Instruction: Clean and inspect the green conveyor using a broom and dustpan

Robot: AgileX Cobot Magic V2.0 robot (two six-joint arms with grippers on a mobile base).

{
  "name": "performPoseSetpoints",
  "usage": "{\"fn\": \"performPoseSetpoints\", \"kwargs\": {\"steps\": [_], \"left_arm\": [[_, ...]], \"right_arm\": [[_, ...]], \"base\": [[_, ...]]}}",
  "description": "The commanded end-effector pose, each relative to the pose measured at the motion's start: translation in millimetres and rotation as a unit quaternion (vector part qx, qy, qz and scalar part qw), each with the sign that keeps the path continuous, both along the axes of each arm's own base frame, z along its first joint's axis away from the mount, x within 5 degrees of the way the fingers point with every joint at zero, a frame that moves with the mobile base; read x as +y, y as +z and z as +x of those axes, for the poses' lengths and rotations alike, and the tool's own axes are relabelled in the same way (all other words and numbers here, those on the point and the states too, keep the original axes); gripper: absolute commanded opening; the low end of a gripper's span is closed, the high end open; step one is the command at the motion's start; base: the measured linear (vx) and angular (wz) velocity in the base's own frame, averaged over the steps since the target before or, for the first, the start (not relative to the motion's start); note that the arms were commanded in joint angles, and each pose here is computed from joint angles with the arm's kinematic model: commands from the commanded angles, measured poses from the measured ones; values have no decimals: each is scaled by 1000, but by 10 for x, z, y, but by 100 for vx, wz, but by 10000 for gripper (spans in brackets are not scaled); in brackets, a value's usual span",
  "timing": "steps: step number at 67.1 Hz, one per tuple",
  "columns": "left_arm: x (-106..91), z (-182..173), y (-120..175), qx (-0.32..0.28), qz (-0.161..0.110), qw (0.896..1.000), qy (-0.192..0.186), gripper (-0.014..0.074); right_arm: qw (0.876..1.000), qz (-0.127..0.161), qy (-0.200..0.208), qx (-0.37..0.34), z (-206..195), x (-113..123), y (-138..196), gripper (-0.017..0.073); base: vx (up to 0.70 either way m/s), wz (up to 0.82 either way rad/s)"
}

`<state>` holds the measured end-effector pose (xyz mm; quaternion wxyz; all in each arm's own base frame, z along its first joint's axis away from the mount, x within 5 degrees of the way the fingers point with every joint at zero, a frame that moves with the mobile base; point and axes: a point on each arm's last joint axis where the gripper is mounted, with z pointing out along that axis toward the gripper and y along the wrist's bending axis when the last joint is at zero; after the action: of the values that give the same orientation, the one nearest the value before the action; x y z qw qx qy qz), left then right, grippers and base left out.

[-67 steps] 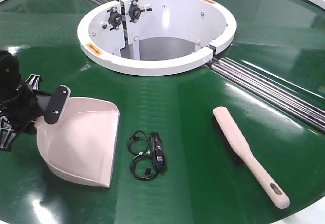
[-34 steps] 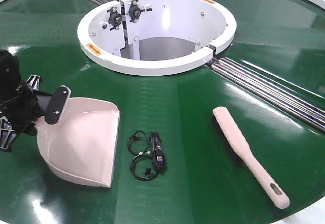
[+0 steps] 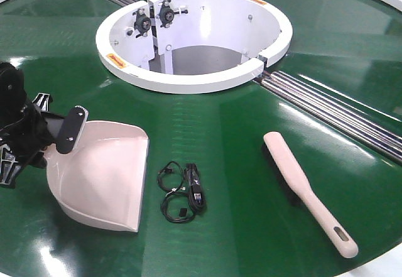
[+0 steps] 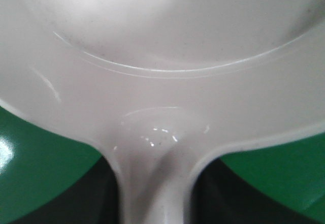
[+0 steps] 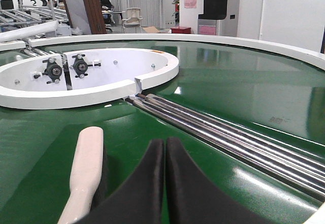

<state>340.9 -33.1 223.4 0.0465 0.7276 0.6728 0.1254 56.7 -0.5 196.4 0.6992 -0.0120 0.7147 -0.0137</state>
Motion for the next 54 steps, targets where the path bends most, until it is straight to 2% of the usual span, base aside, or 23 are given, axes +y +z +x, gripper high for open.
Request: {"fn": "performPoseSetpoints", "kwargs": {"steps": [1, 9, 19, 29, 33, 42, 54], "left_arm": [[-99, -56, 122, 5, -12, 1000, -21, -7], [-99, -56, 122, 5, -12, 1000, -21, -7], [-99, -55, 123, 5, -12, 1000, -21, -7], [-99, -56, 122, 5, -12, 1000, -21, -7], [-99, -55, 123, 4, -12, 1000, -21, -7], [-99, -55, 123, 4, -12, 1000, -21, -7], [-99, -55, 123, 4, -12, 1000, -21, -7]], "right_arm": [[999, -5, 1, -44, -10, 4, 48, -10], [998, -5, 3, -61, -13, 7, 79, -10], [993, -2, 8, -116, -33, 16, 205, -10], [989, 3, 6, -147, -100, 11, 616, -10], [991, 3, 4, -136, -96, 7, 779, -10], [998, 12, -2, -53, 38, -3, 1008, -10], [997, 61, 1, 51, 265, 12, 1067, -10]], "base": [[0, 0], [0, 0], [0, 0], [0, 0], [0, 0], [0, 0], [0, 0]]}}
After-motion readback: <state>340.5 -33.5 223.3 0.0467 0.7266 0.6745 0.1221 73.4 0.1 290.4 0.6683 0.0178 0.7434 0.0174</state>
